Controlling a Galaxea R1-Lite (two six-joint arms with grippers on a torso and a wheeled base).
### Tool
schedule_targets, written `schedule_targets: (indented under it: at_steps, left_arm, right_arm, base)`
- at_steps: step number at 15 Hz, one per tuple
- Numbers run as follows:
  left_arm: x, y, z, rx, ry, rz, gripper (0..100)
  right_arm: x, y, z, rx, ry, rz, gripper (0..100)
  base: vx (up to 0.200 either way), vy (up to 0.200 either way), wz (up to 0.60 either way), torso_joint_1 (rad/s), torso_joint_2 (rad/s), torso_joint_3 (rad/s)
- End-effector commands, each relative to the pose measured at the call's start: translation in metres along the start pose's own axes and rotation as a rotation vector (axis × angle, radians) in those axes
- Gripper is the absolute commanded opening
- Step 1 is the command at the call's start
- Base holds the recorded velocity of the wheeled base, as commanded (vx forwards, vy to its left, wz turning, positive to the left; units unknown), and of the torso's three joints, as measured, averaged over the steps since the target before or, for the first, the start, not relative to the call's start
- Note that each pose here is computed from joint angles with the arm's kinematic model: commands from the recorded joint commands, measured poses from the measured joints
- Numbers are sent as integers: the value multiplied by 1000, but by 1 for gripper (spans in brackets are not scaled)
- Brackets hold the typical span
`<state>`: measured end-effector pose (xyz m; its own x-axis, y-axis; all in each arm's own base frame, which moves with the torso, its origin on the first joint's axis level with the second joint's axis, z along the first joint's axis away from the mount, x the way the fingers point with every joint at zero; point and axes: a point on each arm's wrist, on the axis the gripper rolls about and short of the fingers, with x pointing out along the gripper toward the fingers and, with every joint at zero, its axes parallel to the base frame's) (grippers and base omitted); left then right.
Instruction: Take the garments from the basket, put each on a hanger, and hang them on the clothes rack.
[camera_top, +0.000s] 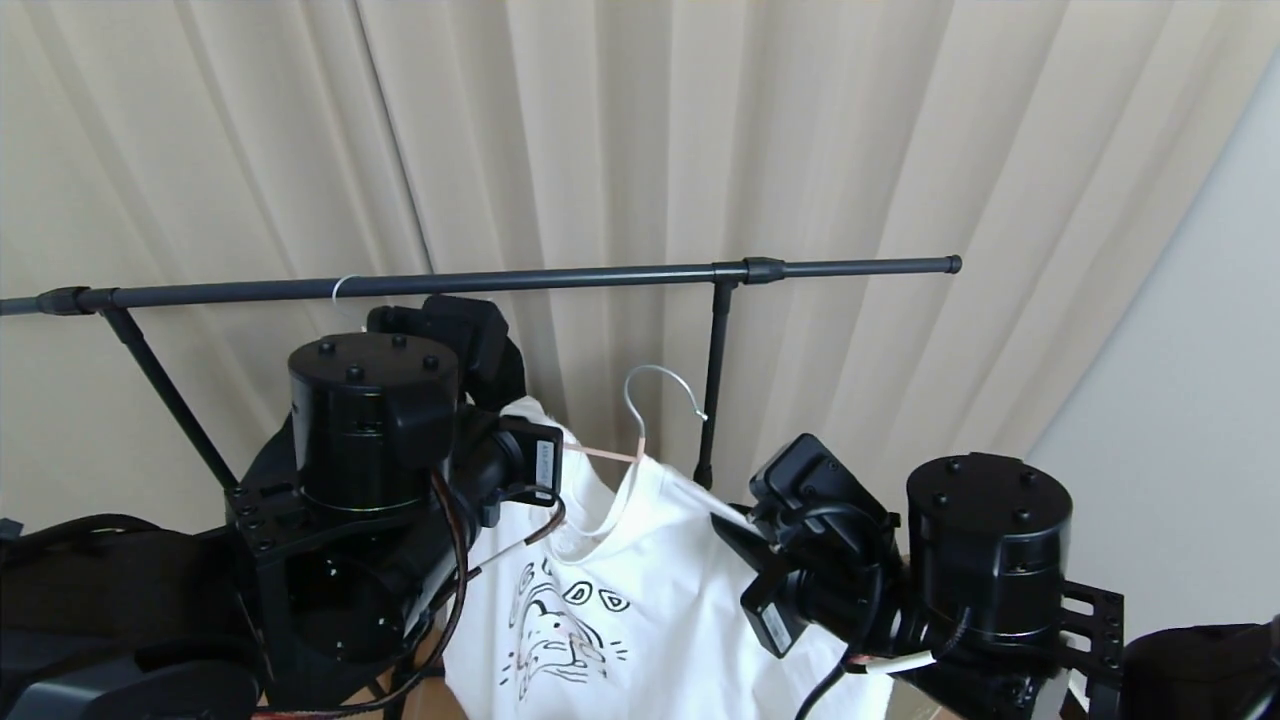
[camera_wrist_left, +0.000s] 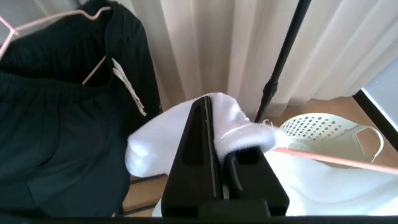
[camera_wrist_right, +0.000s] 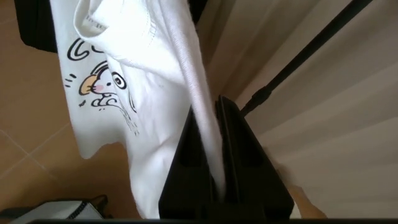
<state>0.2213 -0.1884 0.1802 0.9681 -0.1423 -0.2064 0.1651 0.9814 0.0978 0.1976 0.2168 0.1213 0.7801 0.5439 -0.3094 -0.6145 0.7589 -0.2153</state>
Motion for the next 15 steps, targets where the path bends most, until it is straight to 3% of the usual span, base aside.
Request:
schedule_targets:
  at_steps: [1,6,15]
  left_arm:
    - [-8,-3,10,-17,-36,-27,0]
    - [-20,-7,15,-25,-60,-69,0]
    - [-23,-5,4,-6,-30,-78,0]
  right_arm:
    - [18,6,-10,13,12,1,0]
    - [30,8,-2,98,-87,-14,0]
    - [23,3,16,138,-261,-28,0]
  base:
    - [0,0,0,0,0,0]
    - [0,0,0,0,0,0]
    - [0,0,0,0,0,0]
